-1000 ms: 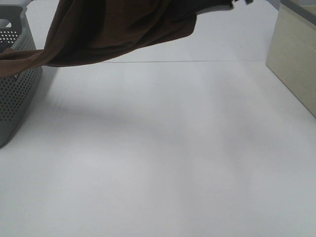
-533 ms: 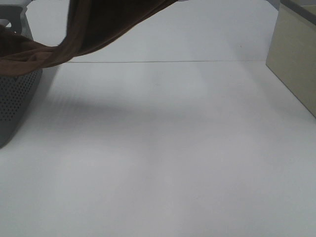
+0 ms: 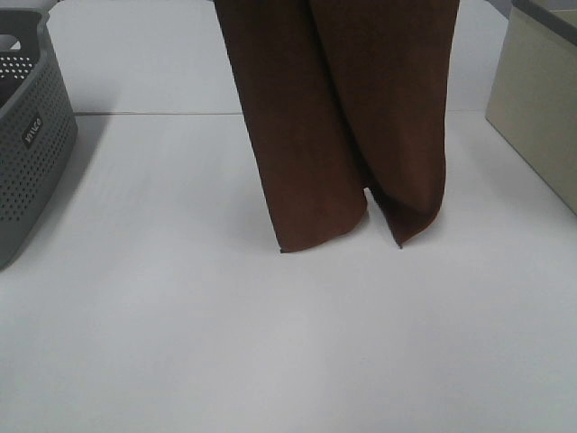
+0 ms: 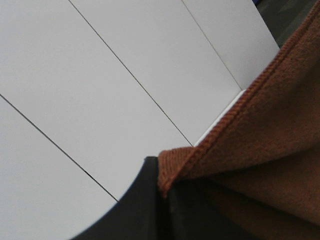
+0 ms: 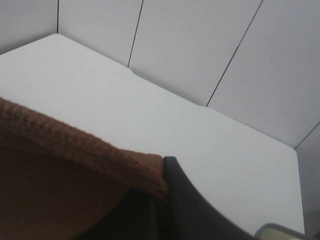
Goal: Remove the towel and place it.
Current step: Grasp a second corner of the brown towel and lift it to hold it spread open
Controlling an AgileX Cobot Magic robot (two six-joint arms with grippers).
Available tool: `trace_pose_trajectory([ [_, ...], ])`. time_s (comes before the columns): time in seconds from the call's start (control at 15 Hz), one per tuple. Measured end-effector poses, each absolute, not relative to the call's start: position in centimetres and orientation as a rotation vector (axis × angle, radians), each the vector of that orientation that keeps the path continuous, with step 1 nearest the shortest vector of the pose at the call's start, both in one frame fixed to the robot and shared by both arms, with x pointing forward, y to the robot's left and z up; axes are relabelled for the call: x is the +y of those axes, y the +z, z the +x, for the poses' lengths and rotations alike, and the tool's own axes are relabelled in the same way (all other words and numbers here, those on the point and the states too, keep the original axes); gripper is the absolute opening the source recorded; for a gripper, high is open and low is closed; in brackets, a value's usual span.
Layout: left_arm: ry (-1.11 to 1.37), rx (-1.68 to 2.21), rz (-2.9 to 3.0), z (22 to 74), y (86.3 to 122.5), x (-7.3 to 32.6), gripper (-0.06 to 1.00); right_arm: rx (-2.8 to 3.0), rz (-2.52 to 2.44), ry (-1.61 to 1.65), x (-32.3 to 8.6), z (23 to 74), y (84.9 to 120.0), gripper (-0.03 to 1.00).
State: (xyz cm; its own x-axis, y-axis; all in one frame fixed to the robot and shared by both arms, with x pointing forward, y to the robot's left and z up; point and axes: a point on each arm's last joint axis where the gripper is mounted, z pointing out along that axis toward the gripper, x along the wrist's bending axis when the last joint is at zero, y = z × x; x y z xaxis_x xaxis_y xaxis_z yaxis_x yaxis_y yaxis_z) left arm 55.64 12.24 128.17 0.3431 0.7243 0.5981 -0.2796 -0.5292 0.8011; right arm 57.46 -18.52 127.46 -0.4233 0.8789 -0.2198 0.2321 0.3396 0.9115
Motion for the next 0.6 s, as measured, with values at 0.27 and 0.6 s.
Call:
trace_pose_trajectory([
  [0.27,1.44,0.376,1.541,58.8,127.3,12.8,0.0,1.752,0.931,1.15,-17.8,60.2,126.6,0.01],
  [0.6,1.542,0.328,1.361,63.4,125.1,13.9,0.0,1.554,0.831,1.238,-16.9,63.6,125.9,0.01],
])
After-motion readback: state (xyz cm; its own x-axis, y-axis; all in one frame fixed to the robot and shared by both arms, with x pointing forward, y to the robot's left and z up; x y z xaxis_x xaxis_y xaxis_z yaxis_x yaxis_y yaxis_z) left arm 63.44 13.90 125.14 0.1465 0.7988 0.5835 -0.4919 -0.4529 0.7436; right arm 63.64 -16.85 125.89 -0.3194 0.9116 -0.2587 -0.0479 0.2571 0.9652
